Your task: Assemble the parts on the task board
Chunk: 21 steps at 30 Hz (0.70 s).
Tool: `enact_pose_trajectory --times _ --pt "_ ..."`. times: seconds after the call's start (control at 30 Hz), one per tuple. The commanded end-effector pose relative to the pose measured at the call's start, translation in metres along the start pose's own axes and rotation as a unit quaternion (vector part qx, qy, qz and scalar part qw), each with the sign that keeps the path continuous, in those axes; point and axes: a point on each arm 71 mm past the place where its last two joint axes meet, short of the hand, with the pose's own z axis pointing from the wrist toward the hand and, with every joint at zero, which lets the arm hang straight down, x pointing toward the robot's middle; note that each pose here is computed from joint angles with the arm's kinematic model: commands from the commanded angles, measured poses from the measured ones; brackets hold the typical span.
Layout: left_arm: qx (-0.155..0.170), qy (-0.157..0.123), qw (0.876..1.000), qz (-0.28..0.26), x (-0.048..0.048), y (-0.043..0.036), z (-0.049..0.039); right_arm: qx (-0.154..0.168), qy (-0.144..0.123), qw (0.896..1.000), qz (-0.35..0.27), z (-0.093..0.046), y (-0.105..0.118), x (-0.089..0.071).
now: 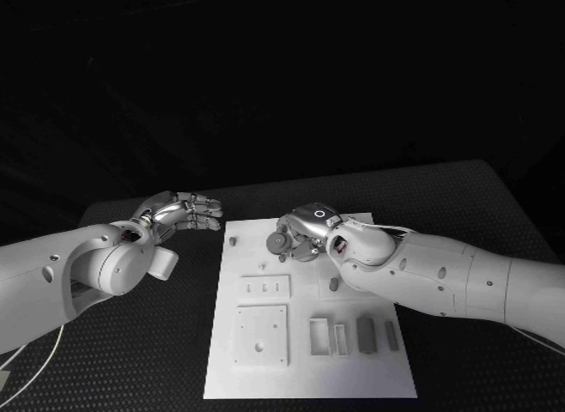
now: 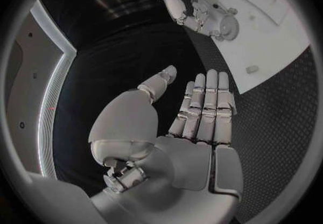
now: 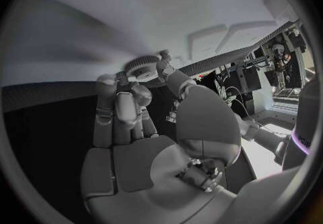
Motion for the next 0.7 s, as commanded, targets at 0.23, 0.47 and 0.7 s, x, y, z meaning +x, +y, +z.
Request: enact_pose_trajectory --times 0.23,0.47,0.7 --pt "0.004 0.001 1.000 -0.002 0.0004 -0.0014 0.0002 -0.001 -0.008 1.000 -0.005 -0.003 -0.003 -0.001" --pt "0.004 -0.004 1.000 -0.001 -0.0032 -0.0008 -0.0003 0.002 -0.022 1.000 0.001 -0.010 -0.007 -0.006" --pt "0.003 -0.013 1.000 -0.001 -0.0088 0.0000 0.0008 0.007 -0.063 0.998 0.027 -0.017 -0.020 -0.024"
